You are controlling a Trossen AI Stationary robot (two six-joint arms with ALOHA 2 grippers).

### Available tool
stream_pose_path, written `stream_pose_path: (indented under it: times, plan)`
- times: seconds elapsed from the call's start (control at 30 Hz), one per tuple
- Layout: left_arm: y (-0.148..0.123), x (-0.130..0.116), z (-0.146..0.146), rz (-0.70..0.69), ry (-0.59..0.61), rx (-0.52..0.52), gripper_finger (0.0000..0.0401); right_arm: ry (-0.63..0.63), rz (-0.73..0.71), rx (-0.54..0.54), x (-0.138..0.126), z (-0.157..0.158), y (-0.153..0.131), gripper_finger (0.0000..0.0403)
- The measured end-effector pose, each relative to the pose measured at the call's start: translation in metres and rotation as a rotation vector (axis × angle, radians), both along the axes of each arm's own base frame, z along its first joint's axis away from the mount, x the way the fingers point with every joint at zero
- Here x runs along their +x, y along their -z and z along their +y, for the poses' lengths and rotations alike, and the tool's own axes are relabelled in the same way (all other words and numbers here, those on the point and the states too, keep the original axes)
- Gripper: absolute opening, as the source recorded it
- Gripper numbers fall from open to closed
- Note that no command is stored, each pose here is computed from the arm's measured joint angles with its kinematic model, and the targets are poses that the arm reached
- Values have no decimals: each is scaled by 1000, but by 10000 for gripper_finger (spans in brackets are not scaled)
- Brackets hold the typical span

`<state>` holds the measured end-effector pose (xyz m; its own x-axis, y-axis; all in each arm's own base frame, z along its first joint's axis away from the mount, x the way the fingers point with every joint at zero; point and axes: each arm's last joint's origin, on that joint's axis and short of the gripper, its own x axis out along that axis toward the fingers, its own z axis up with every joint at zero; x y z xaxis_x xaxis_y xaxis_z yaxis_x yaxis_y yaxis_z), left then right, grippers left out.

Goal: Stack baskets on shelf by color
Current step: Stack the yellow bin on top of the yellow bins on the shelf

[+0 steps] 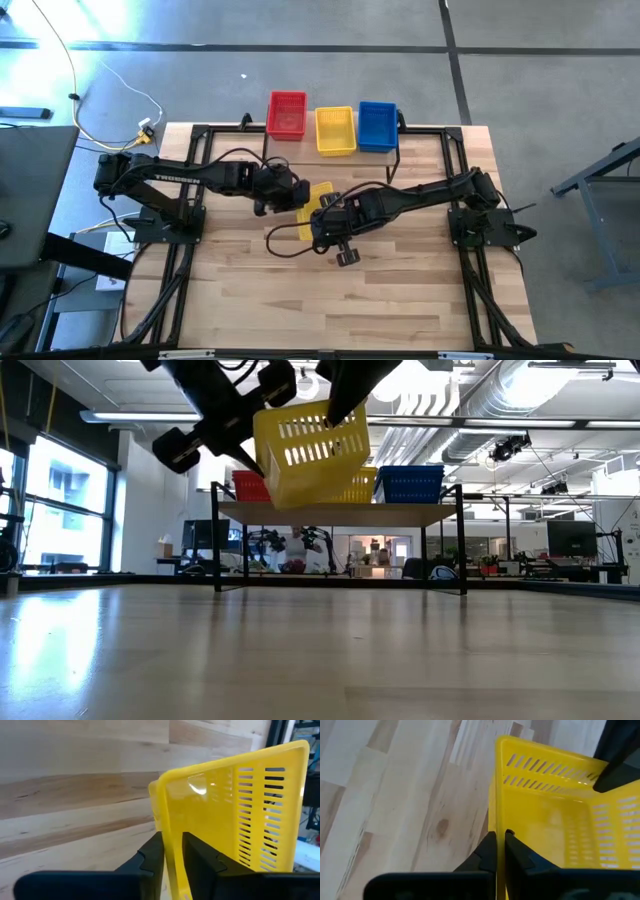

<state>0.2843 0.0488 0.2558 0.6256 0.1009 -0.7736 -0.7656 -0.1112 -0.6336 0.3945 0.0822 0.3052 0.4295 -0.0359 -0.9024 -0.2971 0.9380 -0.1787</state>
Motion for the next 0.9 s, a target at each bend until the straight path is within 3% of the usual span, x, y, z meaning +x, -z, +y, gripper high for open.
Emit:
stream_pose_path:
  times: [0.3,0.63,0.9]
  plan:
    - [3,-2,3,24,28,8,80,49,12,15,1,-9,1,0]
    - [-1,-7,17,24,96,119,80,129,127,-18,-10,-18,5,0]
    - [-22,-23,28,-38,119,213,80,137,109,-17,-12,-36,-4,0]
